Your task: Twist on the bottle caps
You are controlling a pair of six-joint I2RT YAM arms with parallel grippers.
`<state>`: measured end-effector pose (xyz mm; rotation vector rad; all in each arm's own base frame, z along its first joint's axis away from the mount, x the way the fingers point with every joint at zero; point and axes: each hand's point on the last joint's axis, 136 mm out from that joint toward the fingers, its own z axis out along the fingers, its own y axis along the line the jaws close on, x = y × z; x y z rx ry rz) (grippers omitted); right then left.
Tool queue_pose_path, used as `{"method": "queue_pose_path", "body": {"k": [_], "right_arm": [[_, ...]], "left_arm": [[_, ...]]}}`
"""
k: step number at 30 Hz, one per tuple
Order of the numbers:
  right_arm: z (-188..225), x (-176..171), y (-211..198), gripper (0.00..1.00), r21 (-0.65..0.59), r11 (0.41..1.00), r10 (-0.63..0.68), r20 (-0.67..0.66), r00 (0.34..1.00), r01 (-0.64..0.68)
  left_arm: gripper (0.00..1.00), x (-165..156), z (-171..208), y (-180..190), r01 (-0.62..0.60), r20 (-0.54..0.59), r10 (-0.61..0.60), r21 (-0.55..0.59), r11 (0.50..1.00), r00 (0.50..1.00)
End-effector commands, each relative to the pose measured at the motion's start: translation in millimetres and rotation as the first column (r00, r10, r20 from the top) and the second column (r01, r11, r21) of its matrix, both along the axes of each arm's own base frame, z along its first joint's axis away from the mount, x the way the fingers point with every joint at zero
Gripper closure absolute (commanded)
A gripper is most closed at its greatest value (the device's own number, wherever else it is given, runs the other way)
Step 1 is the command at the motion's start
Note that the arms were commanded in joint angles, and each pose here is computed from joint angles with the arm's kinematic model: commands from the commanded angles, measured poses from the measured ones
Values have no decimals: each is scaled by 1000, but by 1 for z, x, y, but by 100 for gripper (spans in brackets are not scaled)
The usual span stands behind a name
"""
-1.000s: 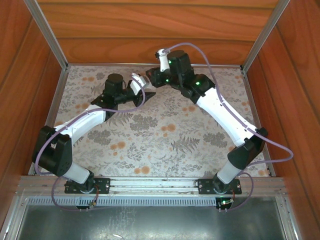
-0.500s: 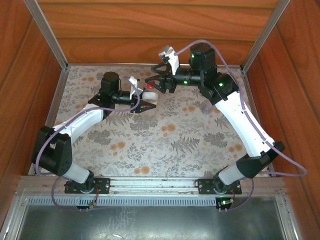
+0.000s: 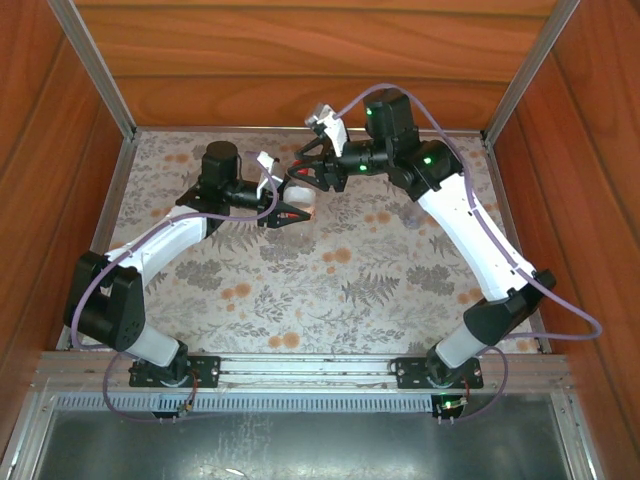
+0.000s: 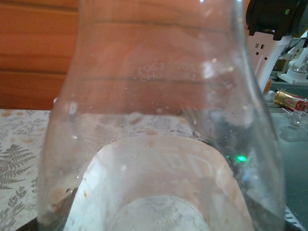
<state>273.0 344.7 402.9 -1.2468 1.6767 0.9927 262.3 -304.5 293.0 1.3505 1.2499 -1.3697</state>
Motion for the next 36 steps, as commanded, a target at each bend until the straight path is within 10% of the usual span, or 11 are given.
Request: {"method": "queue_pose_path", "body": {"k": [1,7,10,14,22,28,33,36], "right_arm": [[5,2,-4,60,-4,1000,-8,11,1000,8],[7,4,-3,85,11,1000,-25,-5,1000,25],[1,40,-10,98,3,969,-246,-39,968,246],[-17,82,-26,100,0,825,-563,-73,823,564],[-73,104,-66,100,-158,449,-893,-113,435,879],[-63,95,-42,89,-92,630,-771,-193,607,771],[-2,64,-22,42,117,858,-492,-92,866,500],[17,36,-20,31,143,936,-327,13,945,322]], "left_arm": [[45,-3,13,0,40,26,-39,-24,999,999],[45,8,6,-2,-23,43,23,-10,1000,999],[46,43,-3,-2,-237,89,233,33,971,968],[46,94,-11,7,-527,186,508,74,846,841],[46,92,-23,3,-666,473,563,71,742,678],[47,84,-38,8,-669,449,565,104,736,692],[47,54,-31,9,-444,211,419,87,892,883],[47,31,-27,5,-287,148,276,61,956,950]]}}
